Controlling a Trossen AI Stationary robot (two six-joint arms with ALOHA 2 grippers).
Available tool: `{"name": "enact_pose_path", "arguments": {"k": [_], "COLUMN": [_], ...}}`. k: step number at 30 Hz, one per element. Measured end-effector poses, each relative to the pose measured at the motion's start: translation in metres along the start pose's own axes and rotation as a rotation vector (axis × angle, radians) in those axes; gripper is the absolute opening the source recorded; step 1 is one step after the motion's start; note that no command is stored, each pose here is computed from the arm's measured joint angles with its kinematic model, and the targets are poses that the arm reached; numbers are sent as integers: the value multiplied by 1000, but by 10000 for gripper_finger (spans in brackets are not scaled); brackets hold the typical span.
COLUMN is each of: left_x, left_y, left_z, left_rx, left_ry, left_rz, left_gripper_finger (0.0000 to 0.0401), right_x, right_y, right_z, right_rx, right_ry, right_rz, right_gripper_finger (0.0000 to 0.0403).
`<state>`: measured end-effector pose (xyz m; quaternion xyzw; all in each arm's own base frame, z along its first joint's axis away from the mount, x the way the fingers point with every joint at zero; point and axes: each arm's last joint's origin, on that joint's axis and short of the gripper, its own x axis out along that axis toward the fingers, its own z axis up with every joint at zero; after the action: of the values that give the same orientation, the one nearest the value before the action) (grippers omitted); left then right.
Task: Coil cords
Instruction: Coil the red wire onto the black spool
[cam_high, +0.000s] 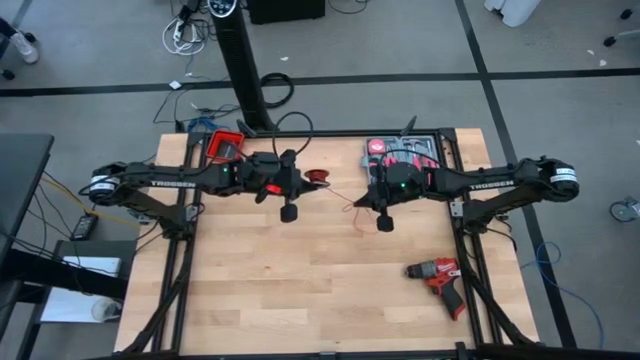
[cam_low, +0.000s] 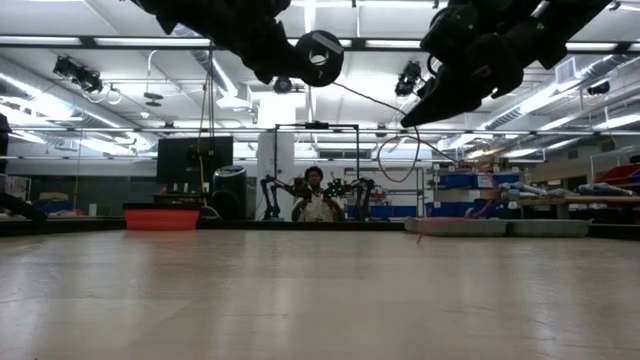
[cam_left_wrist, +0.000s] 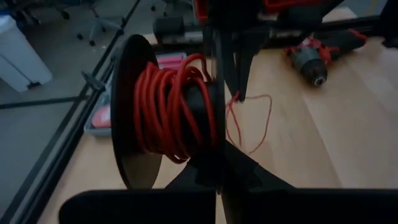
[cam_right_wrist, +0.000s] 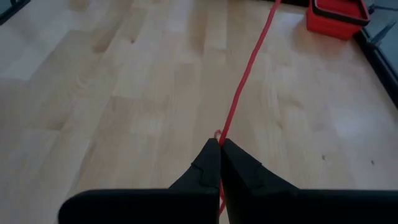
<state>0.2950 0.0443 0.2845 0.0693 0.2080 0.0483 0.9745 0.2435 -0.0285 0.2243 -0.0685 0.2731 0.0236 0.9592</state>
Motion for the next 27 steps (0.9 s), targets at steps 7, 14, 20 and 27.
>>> {"name": "enact_pose_path", "arguments": {"k": [7, 14, 20, 27], "left_x": [0, -1, -2, -2], "left_y": [-1, -3, -3, -3], "left_z": [-7, -15, -17, -17], "left_rx": [-55, -107, -109, -107], "left_ry": [77, 159, 182, 182], "left_rz": [-8, -16, -18, -19], "left_gripper_finger": [6, 6, 6, 6], "right_x": [0, -1, -3, -4], "right_y": [-1, -9, -16, -18], "right_z": [1, 6, 10, 15], "right_rx": [-67, -128, -168, -210], "right_ry": [-15, -77, -120, -173], "right_rz": [-5, -48, -87, -106], "right_gripper_finger": [0, 0, 0, 0]}}
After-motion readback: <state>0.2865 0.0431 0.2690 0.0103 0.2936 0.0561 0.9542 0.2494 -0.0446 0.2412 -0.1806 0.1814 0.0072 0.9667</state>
